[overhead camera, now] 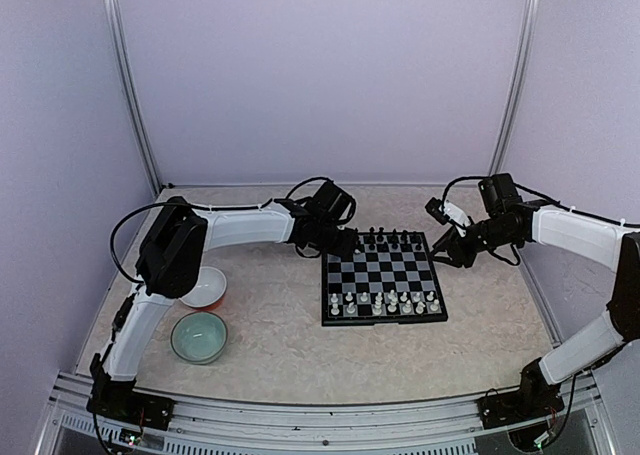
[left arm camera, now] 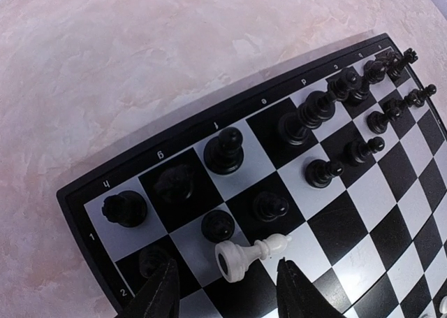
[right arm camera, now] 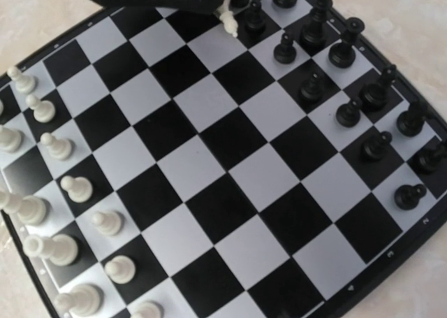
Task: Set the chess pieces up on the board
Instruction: Move the bishop to the chessboard.
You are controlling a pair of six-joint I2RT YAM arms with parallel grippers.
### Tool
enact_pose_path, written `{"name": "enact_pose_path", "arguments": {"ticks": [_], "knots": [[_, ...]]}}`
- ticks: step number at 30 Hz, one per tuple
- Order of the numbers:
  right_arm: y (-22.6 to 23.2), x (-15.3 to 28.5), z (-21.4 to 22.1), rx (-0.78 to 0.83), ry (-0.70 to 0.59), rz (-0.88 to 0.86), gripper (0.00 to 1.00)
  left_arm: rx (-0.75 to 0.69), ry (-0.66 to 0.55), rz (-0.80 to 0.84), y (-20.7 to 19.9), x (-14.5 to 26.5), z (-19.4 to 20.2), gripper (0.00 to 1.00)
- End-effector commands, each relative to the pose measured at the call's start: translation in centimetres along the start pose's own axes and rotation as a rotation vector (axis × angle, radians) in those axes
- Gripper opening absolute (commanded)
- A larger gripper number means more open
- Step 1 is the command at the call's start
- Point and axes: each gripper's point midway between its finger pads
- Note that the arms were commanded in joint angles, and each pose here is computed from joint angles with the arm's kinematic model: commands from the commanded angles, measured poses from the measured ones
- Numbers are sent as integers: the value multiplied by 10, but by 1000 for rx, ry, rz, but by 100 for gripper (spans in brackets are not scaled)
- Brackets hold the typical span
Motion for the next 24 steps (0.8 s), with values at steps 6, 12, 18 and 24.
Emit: {"name": "enact_pose_path", "arguments": {"ticks": [6, 12, 18, 24], "knots": [[4, -2, 3, -5, 2, -27, 32, 13, -25, -5, -2, 8, -12, 49], [5, -2, 3, -6, 3, -30, 32, 11, -30, 14, -7, 14, -16, 44], [5, -2, 3, -6, 2, -30, 32, 13, -19, 32, -10, 10, -13, 41], [5, -3, 4, -7, 6, -35, 32, 12, -9, 45, -13, 6, -12, 38]]}}
Point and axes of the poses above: each gripper's point midway between its finger pads, its own x axis back along the fingers, its own y axis along the line the jaws close on, z = x × y, and after that the axes turned 3 degrees about x, right-handed
